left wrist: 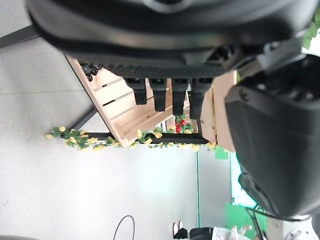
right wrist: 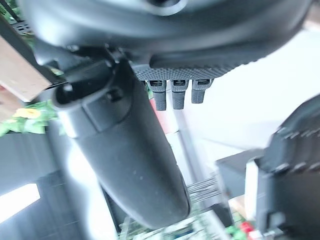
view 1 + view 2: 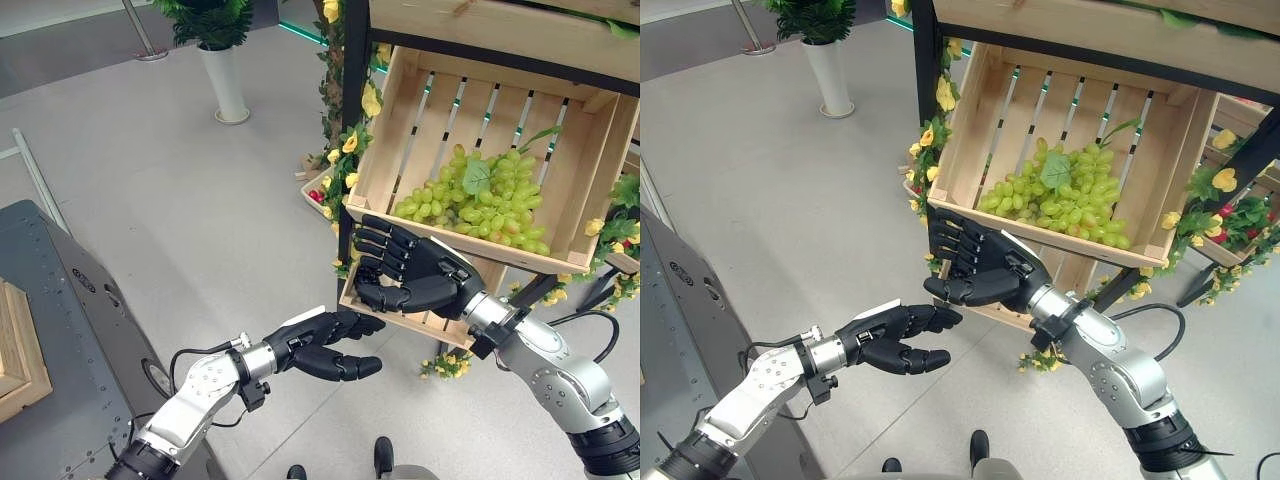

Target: Pick up the fruits from the basket on one side to the basket on the other side

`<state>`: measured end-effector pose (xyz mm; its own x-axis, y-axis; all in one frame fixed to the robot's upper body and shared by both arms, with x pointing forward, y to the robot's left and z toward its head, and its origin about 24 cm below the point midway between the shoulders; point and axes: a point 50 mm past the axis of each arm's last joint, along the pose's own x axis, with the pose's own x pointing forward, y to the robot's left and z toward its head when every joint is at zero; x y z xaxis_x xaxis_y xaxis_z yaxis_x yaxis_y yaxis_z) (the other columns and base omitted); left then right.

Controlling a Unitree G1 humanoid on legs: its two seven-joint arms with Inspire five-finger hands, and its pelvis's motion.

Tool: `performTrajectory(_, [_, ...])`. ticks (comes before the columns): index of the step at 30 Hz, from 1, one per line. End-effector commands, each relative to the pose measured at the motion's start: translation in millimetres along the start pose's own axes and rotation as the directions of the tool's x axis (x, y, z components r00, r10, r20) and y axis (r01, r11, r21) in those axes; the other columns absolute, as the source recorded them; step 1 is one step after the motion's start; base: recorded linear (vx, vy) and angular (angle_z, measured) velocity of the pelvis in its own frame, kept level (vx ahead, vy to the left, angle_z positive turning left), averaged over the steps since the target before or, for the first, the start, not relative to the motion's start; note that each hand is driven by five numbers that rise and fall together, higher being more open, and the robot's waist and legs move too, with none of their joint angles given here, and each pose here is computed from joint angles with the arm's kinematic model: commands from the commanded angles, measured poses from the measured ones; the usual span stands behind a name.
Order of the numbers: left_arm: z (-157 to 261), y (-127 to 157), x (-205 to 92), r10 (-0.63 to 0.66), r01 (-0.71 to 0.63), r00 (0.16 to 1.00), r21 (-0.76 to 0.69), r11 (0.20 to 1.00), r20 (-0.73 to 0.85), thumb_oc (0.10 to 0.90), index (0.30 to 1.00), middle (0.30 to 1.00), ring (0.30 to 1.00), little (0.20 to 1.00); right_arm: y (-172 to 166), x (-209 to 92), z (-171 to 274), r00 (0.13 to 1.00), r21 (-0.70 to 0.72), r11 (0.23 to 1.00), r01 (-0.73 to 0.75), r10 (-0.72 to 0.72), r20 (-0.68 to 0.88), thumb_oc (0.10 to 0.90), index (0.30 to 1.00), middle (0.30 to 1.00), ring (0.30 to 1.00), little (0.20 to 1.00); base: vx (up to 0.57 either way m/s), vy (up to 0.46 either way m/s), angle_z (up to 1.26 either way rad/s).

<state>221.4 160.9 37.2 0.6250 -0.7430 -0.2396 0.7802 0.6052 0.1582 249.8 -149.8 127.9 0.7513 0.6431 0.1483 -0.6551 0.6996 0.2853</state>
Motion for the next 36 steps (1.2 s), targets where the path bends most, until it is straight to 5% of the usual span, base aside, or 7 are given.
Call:
performTrajectory(1, [30,14,7,0.058,-0.064,0.974,0.021,0.998,0.220,0.800,0.900,0.900,0.900,0.900,23,9,36,0.926,0.032,0.973,-0.227,0.206,0.315,0.800,0.900,0.900,0.900,0.900,0.00,0.000,0.00])
performTrajectory(7, [18,13,4,0.115,-0.102,0.977,-0.082,0.991,0.178,0.800,0.900,0.900,0.900,0.900,17,-1,-32,0.980,0.164,0.966,-0.201,0.197,0.041,0.800,0.900,0.900,0.900,0.900,0.00,0.000,0.00])
performTrajectory(12, [-7,6,-1,0.105,-0.094,0.992,-0.139,0.986,0.075,0.800,0.900,0.900,0.900,0.900,-4,-15,-72,0.998,0.181,0.984,0.003,0.008,-0.061,0.800,0.900,0.900,0.900,0.900,-0.01,-0.022,0.03])
performTrajectory(20, [-57,-5,-15,0.158,-0.184,0.981,-0.296,0.937,-0.112,0.800,0.900,0.900,0.900,0.900,-9,-45,-139,0.950,0.138,0.986,0.098,-0.051,-0.309,0.800,0.900,0.900,0.900,0.900,-0.01,-0.032,0.06])
performTrajectory(36, [-51,8,-10,0.412,-0.420,0.905,-0.392,0.818,-0.109,0.800,0.900,0.900,0.900,0.900,-11,-22,-136,0.951,0.034,0.991,0.128,-0.113,-0.289,0.800,0.900,0.900,0.900,0.900,-0.07,-0.148,0.30])
